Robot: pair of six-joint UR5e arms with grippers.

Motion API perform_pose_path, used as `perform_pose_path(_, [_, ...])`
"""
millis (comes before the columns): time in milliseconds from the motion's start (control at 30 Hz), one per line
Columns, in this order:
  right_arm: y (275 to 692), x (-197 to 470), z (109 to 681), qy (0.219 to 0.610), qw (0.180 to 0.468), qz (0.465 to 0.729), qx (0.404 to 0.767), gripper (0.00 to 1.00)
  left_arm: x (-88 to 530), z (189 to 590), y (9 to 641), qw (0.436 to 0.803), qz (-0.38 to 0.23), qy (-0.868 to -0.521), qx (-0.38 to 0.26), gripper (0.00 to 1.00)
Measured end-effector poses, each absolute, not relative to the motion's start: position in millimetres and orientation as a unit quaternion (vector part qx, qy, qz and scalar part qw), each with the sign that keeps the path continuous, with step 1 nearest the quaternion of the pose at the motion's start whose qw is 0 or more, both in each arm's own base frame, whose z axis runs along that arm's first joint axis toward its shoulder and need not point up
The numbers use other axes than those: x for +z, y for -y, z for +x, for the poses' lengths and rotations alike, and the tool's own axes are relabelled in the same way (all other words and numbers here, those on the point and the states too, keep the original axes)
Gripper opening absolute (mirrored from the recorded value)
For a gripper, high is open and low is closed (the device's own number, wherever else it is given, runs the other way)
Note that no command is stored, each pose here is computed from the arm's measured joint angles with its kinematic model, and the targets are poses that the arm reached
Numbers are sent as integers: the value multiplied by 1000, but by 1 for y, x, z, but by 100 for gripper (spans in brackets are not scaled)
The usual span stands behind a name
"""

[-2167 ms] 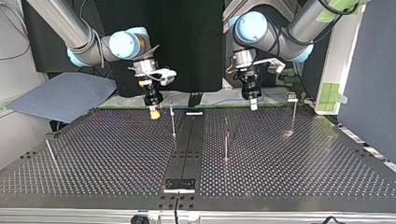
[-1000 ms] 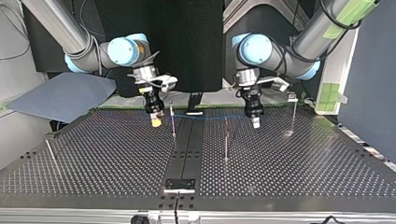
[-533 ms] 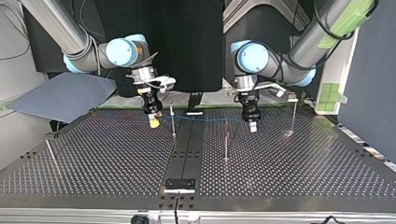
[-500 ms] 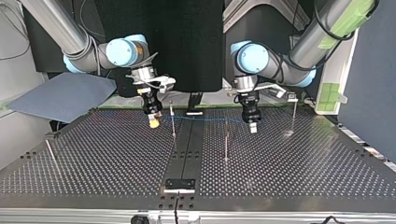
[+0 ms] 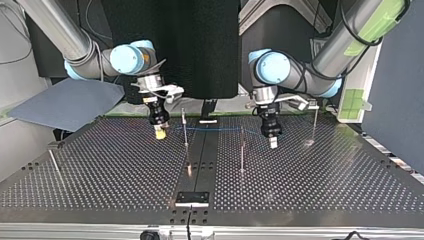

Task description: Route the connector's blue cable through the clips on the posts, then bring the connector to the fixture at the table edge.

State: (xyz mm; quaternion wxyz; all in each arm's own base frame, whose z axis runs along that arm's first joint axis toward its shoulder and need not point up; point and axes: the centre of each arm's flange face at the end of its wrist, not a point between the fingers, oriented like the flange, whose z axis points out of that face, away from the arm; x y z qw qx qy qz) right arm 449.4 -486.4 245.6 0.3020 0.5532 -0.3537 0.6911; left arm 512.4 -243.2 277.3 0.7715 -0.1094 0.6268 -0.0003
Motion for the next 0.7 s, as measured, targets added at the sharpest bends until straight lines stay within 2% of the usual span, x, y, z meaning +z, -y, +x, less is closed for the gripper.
perform_pose_path(267, [500,234,452,357,302,557,686,0,277,528,244,772,-110,-626,-12,0])
perform_pose_path(700, [525,260,460,347,304,550,696,0,285,551,237,775,-121,-620,-27,0])
